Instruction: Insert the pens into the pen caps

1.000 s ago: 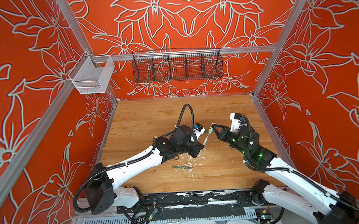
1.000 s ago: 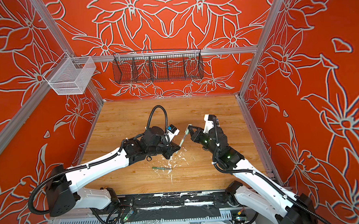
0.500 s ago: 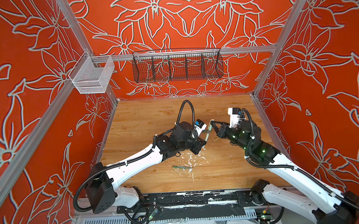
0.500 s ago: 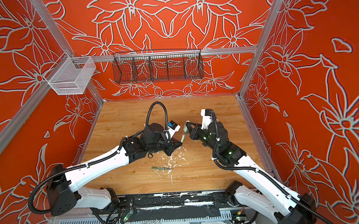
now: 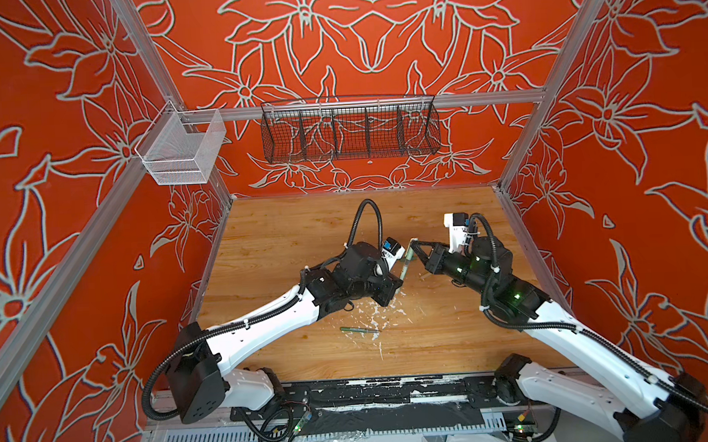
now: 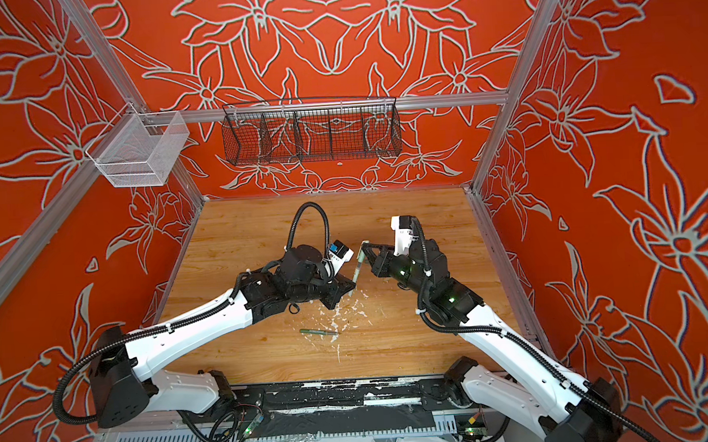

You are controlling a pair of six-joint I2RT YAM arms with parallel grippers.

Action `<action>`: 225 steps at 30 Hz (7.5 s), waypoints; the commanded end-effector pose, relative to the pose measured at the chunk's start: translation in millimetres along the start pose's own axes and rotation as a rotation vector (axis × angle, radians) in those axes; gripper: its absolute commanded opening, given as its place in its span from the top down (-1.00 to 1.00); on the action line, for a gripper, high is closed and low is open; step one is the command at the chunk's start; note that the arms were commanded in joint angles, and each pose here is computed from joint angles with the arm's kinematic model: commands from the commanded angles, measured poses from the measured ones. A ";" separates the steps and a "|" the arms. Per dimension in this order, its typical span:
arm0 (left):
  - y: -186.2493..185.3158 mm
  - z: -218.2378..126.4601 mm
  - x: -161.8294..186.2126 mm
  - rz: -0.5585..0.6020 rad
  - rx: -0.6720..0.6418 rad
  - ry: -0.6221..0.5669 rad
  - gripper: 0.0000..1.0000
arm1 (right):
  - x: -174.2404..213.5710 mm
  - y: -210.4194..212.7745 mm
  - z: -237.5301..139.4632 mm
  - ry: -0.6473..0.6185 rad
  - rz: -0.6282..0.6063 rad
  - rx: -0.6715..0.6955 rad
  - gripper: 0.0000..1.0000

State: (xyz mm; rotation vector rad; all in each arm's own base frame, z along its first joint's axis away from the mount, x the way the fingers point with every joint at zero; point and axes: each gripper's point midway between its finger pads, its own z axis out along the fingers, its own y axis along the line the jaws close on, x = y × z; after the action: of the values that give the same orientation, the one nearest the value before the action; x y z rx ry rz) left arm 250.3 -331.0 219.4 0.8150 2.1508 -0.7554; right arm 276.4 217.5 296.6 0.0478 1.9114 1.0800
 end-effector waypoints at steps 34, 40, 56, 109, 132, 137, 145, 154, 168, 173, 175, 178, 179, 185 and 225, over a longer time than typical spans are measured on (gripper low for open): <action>-49.2 -68.4 -65.9 0.165 0.171 -0.226 1.00 | -15.9 66.7 -38.8 0.093 -0.151 -0.258 -0.25; -55.0 -72.6 -62.9 0.158 0.208 -0.232 1.00 | -18.9 80.9 -39.3 0.087 -0.186 -0.333 -0.24; -47.1 -67.3 -63.6 0.153 0.171 -0.224 1.00 | -14.1 71.7 -35.3 0.101 -0.160 -0.299 -0.10; -33.4 -70.7 -42.1 0.087 0.241 -0.022 -0.36 | -0.5 71.2 -9.7 0.265 -0.235 -0.295 1.00; -38.6 -58.4 -49.5 0.083 0.344 -0.044 -0.07 | 13.6 63.5 -2.0 0.290 -0.198 -0.324 1.00; -38.2 -56.6 -50.8 0.079 0.348 -0.044 0.03 | 16.3 62.1 0.1 0.299 -0.198 -0.327 1.00; -37.4 -55.0 -51.7 0.070 0.351 -0.047 0.39 | 18.3 58.5 3.8 0.305 -0.199 -0.319 1.00; -35.2 -49.9 -50.7 0.055 0.349 -0.037 0.56 | 10.6 60.6 1.6 0.251 -0.206 -0.322 1.00; -32.7 -49.1 -55.5 0.043 0.350 -0.053 1.00 | 7.7 61.9 -1.4 0.223 -0.208 -0.329 1.00; -29.9 -49.0 -57.6 0.041 0.341 -0.060 1.00 | 4.7 56.3 -7.6 0.207 -0.213 -0.278 0.18; -27.4 -49.1 -57.6 0.036 0.334 -0.060 1.00 | 2.9 52.6 -15.2 0.194 -0.226 -0.241 -0.03; -22.3 -48.1 -56.4 0.022 0.324 -0.055 1.00 | -4.8 40.4 -32.0 0.151 -0.238 -0.136 -0.15; -21.1 -47.4 -55.7 0.019 0.321 -0.053 1.00 | -6.7 35.9 -38.3 0.136 -0.240 -0.102 -0.16; -21.5 -46.2 -53.0 0.014 0.328 -0.050 1.00 | -20.2 37.2 -55.2 0.070 -0.230 -0.096 -0.11; -25.8 -52.5 -53.7 0.043 0.345 -0.071 1.00 | -29.1 64.2 -12.7 0.118 -0.103 -0.349 0.47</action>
State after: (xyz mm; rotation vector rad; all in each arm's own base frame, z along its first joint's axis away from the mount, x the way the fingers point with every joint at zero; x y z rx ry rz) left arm 241.3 -327.9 284.0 0.9745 2.0144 -1.1333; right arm 261.5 235.0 359.1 -0.3121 1.8092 1.3188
